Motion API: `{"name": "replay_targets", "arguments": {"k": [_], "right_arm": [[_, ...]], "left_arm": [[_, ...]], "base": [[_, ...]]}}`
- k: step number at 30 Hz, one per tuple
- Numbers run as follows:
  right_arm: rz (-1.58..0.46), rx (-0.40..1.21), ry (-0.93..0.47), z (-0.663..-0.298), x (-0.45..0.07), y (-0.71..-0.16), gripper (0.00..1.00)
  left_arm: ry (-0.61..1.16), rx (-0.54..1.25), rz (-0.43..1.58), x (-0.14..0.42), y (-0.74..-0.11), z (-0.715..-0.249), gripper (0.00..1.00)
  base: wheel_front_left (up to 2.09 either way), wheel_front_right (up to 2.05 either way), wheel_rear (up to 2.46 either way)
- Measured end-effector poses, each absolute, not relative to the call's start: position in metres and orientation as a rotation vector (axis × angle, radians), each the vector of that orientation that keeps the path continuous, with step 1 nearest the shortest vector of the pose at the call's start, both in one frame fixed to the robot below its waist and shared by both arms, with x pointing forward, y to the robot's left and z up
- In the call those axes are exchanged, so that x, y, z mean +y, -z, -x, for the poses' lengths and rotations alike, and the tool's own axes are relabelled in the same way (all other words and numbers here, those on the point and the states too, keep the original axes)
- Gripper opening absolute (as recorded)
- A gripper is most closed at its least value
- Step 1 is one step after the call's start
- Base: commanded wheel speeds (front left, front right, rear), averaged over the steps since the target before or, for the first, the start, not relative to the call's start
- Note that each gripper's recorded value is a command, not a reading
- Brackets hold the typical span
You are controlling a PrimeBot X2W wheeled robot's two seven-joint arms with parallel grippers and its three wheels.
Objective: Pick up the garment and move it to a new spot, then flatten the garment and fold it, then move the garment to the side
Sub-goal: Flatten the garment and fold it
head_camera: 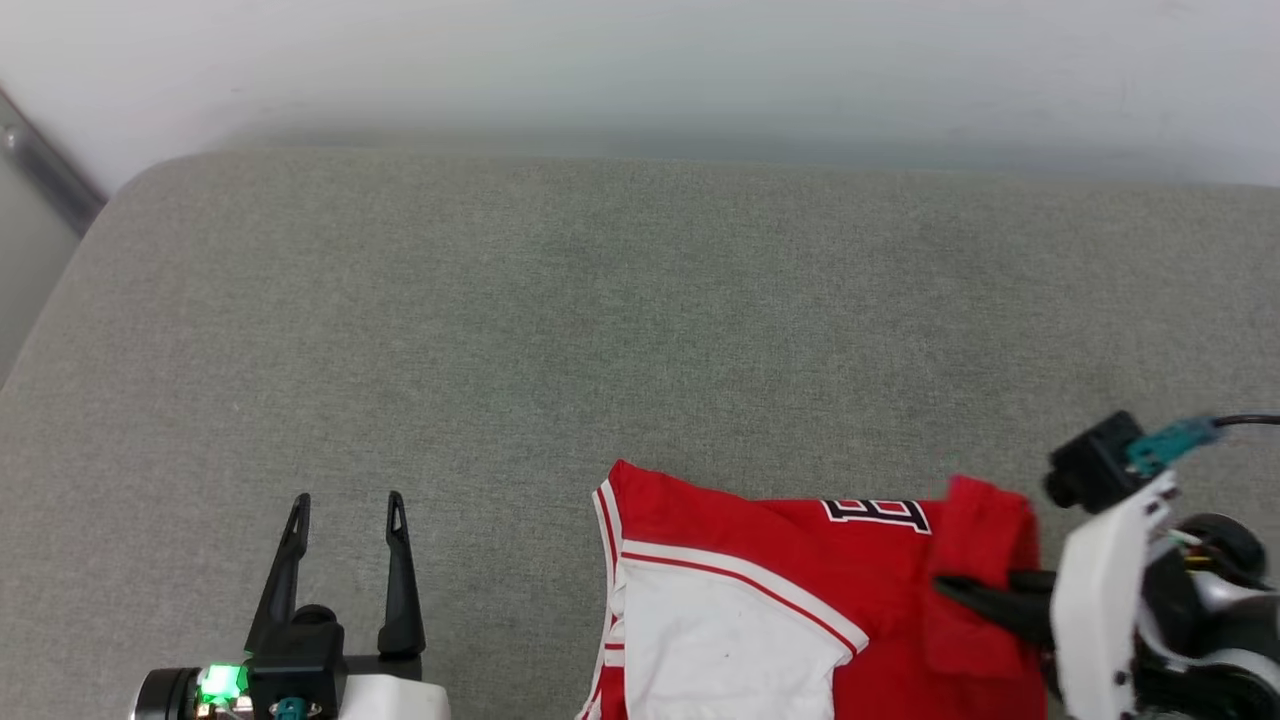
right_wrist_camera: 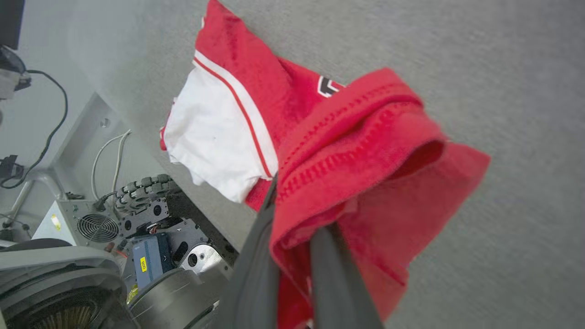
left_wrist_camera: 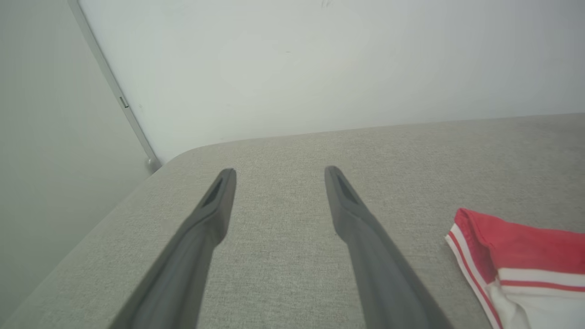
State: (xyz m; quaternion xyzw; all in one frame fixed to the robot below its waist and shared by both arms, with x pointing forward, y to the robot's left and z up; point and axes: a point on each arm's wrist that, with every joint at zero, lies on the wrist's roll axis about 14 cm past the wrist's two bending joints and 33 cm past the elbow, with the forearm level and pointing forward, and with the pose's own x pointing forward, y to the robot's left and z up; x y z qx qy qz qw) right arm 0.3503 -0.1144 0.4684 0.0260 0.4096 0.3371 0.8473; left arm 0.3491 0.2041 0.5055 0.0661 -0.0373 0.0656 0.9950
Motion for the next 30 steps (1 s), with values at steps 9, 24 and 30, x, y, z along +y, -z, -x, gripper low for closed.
{"name": "replay_targets", "arguments": {"k": [9,24,30], "right_arm": [[0.093,0.839,-0.963,-0.361,-0.015,-0.466,0.00],[0.257,1.058,-1.036,-0.341,0.017,-0.373,0.00],[0.251,0.906,-1.031,-0.357,0.020,-0.393,1.00]], "left_arm": [[-0.121,-0.071,-0.123,0.200,-0.503,-0.362,1.00],[-0.133,-0.027,-0.122,0.203,-0.488,-0.371,1.00],[-0.127,-0.039,-0.126,0.202,-0.492,-0.369,1.00]], "base": [[0.00,0.00,0.00],[0.00,0.00,0.00],[0.00,0.00,0.00]]}}
